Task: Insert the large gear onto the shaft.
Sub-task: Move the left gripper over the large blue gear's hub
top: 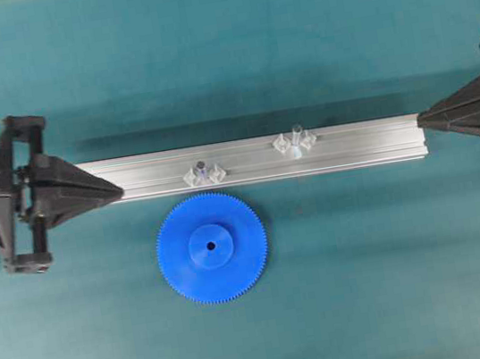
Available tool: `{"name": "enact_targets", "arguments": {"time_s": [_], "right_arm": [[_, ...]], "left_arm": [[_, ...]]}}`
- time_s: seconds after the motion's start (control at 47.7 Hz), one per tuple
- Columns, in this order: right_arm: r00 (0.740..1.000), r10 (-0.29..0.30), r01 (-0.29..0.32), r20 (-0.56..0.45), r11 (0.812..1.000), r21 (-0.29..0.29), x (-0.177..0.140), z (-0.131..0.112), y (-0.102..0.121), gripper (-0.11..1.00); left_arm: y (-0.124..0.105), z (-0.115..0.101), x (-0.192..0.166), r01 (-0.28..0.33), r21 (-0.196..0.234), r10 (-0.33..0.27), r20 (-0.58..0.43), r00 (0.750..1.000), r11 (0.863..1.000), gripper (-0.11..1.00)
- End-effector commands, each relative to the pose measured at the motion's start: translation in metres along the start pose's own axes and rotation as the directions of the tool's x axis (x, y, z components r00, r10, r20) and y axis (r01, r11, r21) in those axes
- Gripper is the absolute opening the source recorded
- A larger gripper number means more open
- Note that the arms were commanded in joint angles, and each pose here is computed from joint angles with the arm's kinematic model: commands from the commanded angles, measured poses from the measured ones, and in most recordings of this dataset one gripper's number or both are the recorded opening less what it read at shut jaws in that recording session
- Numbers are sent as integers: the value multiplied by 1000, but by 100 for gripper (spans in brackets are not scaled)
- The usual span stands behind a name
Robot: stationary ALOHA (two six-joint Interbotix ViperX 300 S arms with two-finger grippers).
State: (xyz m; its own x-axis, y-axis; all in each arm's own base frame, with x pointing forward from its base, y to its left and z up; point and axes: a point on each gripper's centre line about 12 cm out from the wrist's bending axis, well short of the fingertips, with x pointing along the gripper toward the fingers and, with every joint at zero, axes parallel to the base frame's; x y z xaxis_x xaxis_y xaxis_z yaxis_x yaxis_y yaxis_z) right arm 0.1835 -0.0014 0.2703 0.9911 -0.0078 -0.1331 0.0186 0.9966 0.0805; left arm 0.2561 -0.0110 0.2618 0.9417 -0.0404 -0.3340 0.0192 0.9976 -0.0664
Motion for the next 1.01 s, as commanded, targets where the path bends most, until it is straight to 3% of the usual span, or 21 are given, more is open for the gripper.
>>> {"name": "enact_targets", "arguments": {"time_s": [0.0, 0.986], "right_arm": [[1000, -3, 3, 14, 1000, 11, 2, 9, 0, 0], [999, -18, 19, -40, 1000, 16, 1, 1, -3, 0]], "left_arm": [[-4, 13, 7, 11, 1, -11, 16, 1000, 1000, 1], [-15, 10, 86, 20, -14, -23, -190, 982, 1000, 1]]}}
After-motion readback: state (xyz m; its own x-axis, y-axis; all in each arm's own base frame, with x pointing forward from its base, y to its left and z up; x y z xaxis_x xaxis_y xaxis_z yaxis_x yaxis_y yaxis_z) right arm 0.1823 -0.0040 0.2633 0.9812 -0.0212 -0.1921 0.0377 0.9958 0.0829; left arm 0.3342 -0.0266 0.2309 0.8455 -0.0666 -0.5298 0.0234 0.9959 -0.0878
